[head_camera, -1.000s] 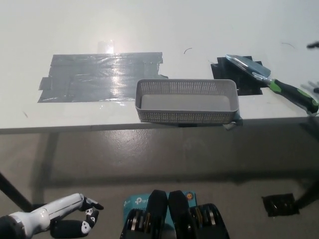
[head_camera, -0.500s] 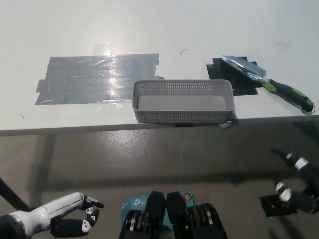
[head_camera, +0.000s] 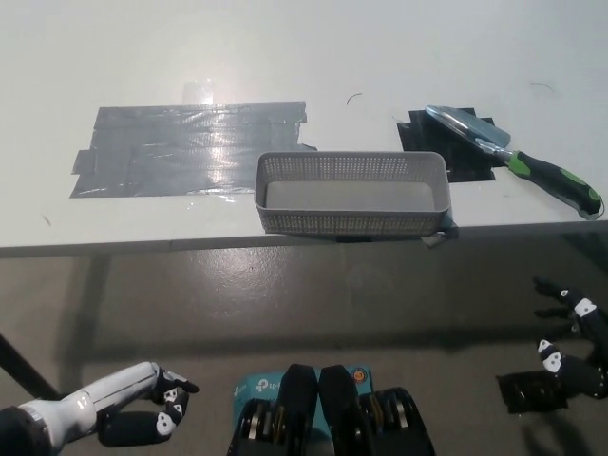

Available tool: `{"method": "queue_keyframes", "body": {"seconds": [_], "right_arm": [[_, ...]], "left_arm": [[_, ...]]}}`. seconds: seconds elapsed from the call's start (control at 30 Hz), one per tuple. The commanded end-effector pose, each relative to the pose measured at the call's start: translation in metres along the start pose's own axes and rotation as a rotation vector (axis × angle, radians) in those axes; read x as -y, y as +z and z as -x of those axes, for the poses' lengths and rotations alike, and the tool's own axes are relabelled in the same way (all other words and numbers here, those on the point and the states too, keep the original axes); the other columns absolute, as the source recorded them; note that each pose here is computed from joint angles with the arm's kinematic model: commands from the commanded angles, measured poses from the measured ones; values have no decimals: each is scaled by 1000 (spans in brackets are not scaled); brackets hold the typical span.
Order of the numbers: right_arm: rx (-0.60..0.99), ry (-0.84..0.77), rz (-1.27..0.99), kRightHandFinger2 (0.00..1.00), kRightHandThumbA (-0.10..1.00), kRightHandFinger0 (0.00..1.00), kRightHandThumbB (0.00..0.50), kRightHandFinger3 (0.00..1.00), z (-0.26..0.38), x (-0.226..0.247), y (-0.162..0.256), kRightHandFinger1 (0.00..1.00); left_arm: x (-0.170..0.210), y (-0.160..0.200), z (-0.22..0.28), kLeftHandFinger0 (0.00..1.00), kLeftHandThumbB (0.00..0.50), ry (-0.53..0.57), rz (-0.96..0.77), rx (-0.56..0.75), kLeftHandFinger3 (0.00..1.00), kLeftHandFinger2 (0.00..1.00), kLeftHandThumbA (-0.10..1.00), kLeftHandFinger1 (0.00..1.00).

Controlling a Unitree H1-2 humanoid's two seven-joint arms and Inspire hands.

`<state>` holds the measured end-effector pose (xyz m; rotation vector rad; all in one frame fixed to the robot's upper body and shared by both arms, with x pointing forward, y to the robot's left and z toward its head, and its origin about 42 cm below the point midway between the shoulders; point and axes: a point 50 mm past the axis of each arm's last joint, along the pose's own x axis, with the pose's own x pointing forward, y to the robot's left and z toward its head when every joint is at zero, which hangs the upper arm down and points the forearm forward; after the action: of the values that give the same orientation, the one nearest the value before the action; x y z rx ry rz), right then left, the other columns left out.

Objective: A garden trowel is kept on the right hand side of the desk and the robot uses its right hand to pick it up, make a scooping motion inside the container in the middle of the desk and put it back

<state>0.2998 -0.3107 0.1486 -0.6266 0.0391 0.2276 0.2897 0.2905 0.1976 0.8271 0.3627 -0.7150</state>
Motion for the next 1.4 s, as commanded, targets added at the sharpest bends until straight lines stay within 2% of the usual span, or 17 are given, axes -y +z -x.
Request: {"method": "queue_keyframes", "body": {"seconds": [0.0,0.07,0.1,0.2,0.27,0.3,0.37,0.53,0.73,0.8,1.03,1.1,1.2,1.3,1.37], "right_arm": [[32,-20,66,933,288,768,270,1000,-2,13,8,865],[32,-12,70,925,289,626,264,1000,-2,14,9,794],[33,-8,82,923,291,617,263,1000,-2,15,9,788],[18,19,92,929,299,709,258,1000,-1,14,10,851],[21,34,92,920,291,796,264,1000,-2,13,8,878],[17,49,98,921,297,826,258,1000,-2,13,8,884],[8,58,107,928,321,850,260,1000,-2,13,9,894],[9,56,121,942,321,842,243,1000,-5,16,15,886],[15,61,105,933,302,759,240,1000,-5,17,15,830],[12,70,96,938,291,703,241,1000,-6,16,15,804],[17,84,104,916,293,700,229,1000,-6,18,15,795],[12,86,95,916,305,696,233,1000,-6,17,15,793],[12,96,98,910,316,700,234,1000,-6,17,16,795],[11,109,111,925,320,724,229,1000,-5,17,16,814],[18,114,119,921,309,705,226,1000,-5,17,17,807]], "left_arm": [[-6,4,2,957,429,55,0,12,1000,883,1000,841],[-6,3,2,1000,426,56,4,12,1000,904,1000,871],[-6,3,2,1000,426,57,7,12,1000,905,1000,873],[-5,2,2,985,443,58,6,8,1000,892,1000,861],[-5,3,3,970,421,58,6,13,1000,897,1000,857],[-5,3,2,957,429,58,6,12,1000,893,1000,844],[-5,3,2,927,422,61,1,9,1000,891,1000,835],[-7,2,2,898,430,73,15,17,1000,895,1000,833],[-8,2,4,924,439,67,5,25,1000,893,1000,840],[-8,2,4,923,448,68,3,28,1000,888,1000,824],[-8,2,4,930,430,68,1,27,1000,897,1000,835],[-9,3,4,906,450,67,-6,30,1000,896,1000,824],[-9,3,4,928,473,67,-6,31,1000,883,1000,825],[-9,2,4,936,466,66,-7,25,1000,887,1000,829],[-9,2,4,937,465,68,-2,29,1000,876,1000,824]]}}
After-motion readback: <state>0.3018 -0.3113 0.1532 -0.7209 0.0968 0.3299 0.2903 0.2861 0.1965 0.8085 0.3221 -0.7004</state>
